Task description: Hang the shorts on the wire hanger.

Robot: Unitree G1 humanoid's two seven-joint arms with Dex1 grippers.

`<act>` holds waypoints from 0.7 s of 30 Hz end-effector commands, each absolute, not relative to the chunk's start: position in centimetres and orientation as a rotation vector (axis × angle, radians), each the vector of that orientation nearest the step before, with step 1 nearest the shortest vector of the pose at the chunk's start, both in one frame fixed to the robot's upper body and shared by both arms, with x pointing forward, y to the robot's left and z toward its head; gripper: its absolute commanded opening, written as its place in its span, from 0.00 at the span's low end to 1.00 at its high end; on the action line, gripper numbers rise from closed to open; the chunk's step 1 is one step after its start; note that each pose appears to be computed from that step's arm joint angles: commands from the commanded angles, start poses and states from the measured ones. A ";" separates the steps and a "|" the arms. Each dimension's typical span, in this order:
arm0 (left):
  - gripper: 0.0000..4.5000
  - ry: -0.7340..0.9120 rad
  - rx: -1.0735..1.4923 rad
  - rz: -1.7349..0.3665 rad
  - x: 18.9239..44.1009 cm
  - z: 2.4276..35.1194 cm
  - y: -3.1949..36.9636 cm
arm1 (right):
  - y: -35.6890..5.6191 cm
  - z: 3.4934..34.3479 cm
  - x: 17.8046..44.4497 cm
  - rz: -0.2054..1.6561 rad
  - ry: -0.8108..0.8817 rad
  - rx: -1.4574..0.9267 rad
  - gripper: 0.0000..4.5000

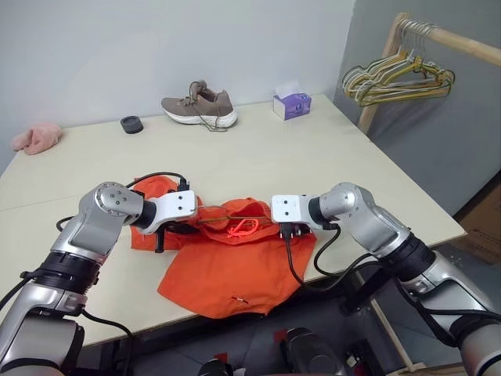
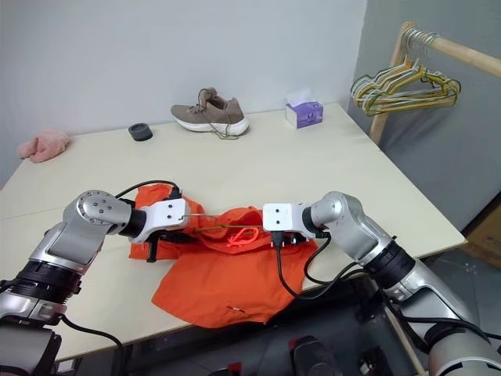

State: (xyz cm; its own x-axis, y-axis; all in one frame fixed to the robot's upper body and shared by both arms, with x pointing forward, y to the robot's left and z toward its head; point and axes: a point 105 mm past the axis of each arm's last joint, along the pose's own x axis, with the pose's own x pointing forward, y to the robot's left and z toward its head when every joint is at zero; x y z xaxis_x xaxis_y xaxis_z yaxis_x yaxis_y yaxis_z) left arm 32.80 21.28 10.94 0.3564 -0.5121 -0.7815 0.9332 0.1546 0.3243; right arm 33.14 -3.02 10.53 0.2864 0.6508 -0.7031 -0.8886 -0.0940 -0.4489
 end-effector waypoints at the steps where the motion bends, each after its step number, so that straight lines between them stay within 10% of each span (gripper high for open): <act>1: 0.00 0.517 0.906 -1.118 33.0 11.9 20.5 | -2.4 11.2 33.2 1.345 0.254 -1.054 0.17; 3: 0.00 0.512 0.882 -1.124 32.9 11.8 20.4 | -2.3 11.4 33.3 1.352 0.248 -1.035 0.02; 8: 0.00 0.444 0.746 -1.153 32.7 12.4 19.6 | -2.5 11.8 33.5 1.355 0.252 -1.001 0.01; 18: 0.73 0.286 0.505 -1.047 33.2 16.5 22.1 | -3.7 12.7 33.7 1.329 0.315 -0.828 0.00; 21: 0.73 0.271 0.353 -0.986 32.6 19.3 25.1 | -4.8 12.8 34.0 1.288 0.369 -0.701 0.00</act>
